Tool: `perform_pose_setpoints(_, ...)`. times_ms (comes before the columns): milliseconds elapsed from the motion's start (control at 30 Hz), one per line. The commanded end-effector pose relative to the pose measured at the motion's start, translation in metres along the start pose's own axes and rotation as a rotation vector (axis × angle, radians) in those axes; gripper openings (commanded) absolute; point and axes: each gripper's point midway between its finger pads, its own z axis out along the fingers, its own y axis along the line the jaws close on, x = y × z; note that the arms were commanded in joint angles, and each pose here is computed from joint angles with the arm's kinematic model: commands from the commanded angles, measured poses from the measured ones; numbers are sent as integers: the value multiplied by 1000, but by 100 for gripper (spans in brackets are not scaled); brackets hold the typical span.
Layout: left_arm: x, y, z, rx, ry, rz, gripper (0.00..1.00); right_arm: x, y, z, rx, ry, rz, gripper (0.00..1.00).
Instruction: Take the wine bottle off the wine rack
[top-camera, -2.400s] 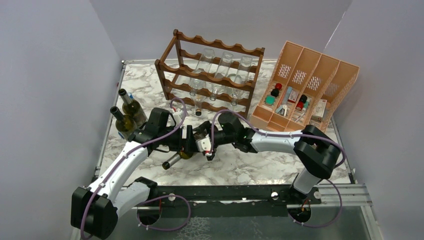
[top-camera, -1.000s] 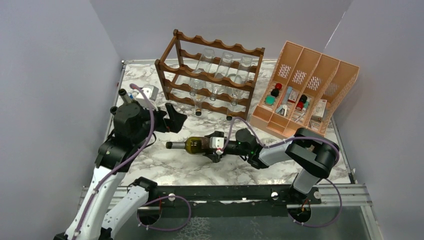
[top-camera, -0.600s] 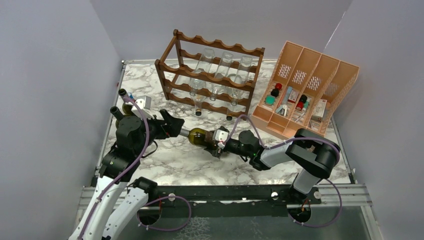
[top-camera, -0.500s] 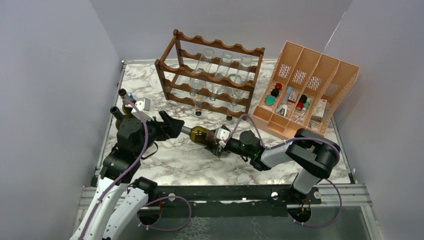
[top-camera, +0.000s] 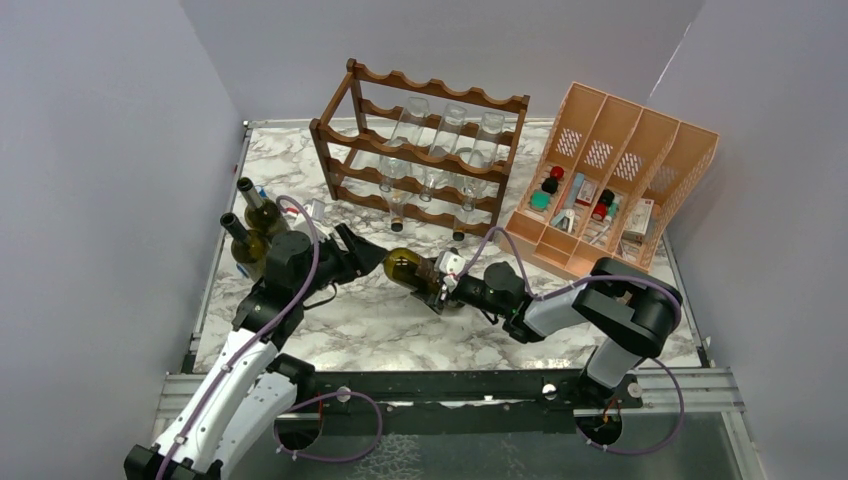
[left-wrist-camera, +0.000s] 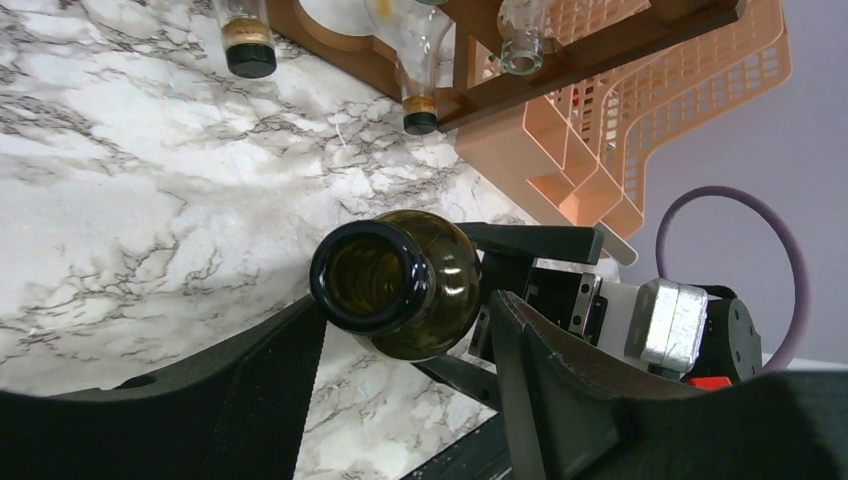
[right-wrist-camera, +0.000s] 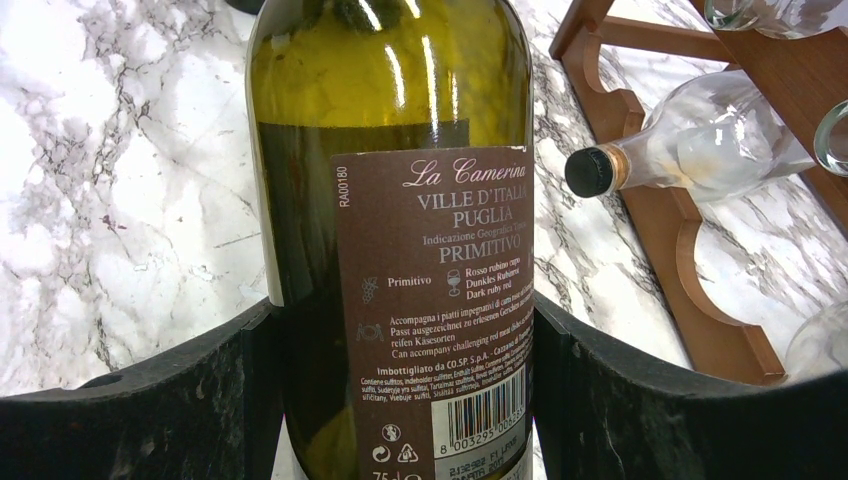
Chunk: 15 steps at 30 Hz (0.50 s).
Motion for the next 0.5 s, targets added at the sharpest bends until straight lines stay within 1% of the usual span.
perform_pose_setpoints(0,-5,-22,9,123,-11,-23,64,-48,-16,0,59,-159,-11,47)
perform_pose_setpoints(167,-9,-16,22,117,-29,2,56,-52,-16,-2,56,-173,-11,46)
perform_pose_setpoints(300,-13,-12,31,92,-36,31,54,-52,-15,-2,54,-170,-10,46)
perform_pose_setpoints(467,-14,-16,38,112,-23,32,43,-52,-18,-3,66,-165,-6,46)
